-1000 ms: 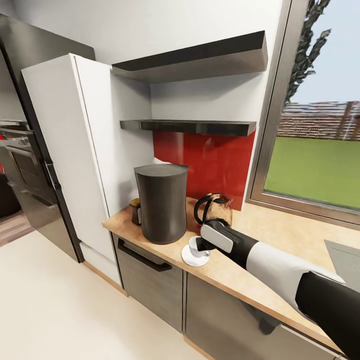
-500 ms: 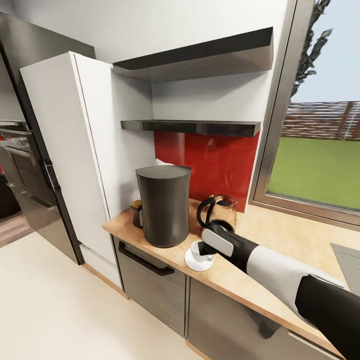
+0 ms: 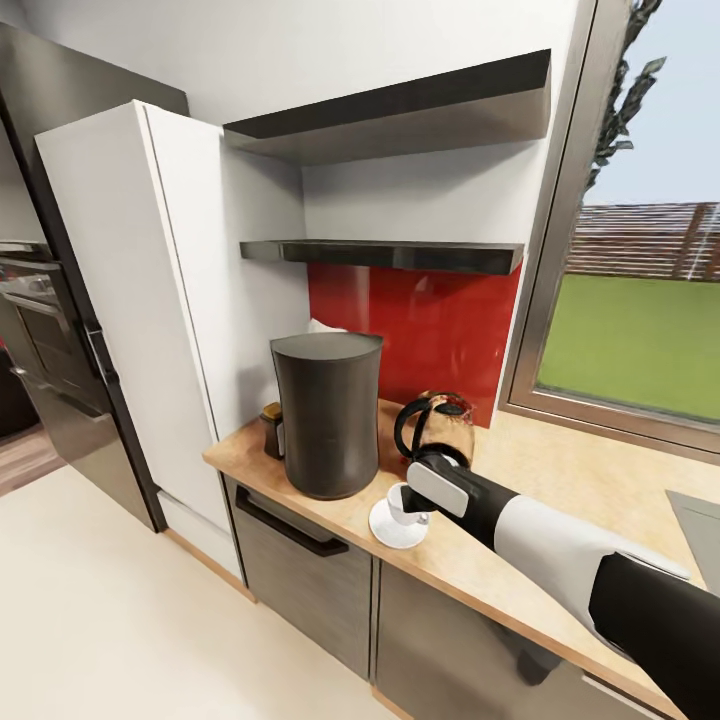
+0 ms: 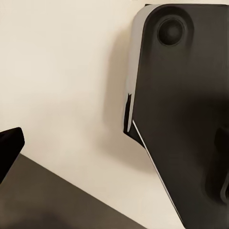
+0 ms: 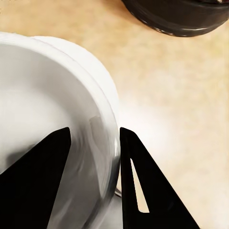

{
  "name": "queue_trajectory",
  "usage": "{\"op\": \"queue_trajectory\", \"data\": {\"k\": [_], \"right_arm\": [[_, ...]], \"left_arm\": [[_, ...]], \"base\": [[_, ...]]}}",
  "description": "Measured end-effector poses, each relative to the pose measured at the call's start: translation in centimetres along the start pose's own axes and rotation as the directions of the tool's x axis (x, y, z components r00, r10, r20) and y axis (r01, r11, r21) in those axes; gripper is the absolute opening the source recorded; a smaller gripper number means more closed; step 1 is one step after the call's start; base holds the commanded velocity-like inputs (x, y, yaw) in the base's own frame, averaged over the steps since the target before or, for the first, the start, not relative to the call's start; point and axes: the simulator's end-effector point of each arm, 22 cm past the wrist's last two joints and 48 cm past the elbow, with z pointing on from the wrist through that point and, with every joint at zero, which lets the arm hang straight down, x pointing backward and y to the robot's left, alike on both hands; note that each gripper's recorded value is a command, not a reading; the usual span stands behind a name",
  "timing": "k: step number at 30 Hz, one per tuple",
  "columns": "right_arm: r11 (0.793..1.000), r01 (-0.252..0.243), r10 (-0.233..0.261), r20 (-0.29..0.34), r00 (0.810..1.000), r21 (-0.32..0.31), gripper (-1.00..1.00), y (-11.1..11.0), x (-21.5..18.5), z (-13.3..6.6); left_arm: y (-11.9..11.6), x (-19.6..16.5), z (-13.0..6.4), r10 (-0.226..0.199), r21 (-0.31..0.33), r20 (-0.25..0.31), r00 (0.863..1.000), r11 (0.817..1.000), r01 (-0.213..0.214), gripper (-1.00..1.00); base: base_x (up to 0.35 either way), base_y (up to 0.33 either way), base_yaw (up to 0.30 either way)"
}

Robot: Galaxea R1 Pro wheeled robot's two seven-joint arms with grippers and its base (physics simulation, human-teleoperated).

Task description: Set up a coffee station on the kitchen countertop: keep the coffee maker on the countertop, move the bottle of coffee from the kitchen shelf to the counter next to the coffee maker, place a paper coffee filter on top of the coffee maker, put the saucer next to the coffee maker with the coffee cup on the saucer, and place the electric kettle next to the coffee maker.

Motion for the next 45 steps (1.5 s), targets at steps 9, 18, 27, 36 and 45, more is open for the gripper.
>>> {"op": "queue_trajectory", "data": {"k": [9, 18, 27, 36, 45], "right_arm": [[1.0, 0.001, -0.001, -0.001, 1.0, -0.003, -1.0, 0.2, 0.1, 0.0], [1.0, 0.0, 0.0, -0.003, 1.0, -0.003, -1.0, 0.2, 0.1, 0.0], [1.0, 0.001, -0.001, -0.017, 1.0, -0.004, -1.0, 0.3, 1.1, 0.4], [1.0, 0.0, 0.0, -0.017, 1.0, -0.005, -1.0, 0.3, 1.1, 0.4], [1.0, -0.001, 0.001, -0.018, 1.0, -0.004, 1.0, 0.3, 1.1, 0.4]], "left_arm": [[0.0, 0.0, 0.0, -0.001, 0.0, 0.0, 1.0, 1.0, 0.001, 1.0], [0.0, 0.0, 0.0, -0.001, 0.0, 0.0, 1.0, 1.0, 0.001, 1.0], [0.0, 0.0, 0.0, -0.001, 0.0, 0.0, 1.0, 1.0, 0.001, 1.0], [0.0, 0.0, 0.0, 0.0, 0.0, -0.001, 1.0, 1.0, 0.0, 1.0], [0.0, 0.0, 0.0, 0.001, 0.0, 0.0, 1.0, 1.0, -0.001, 1.0]], "base": [[0.0, 0.0, 0.0], [0.025, 0.0, 0.0], [0.017, 0.0, 0.0], [0.0, 0.091, 0.0], [0.0, 0.007, 0.0]]}}
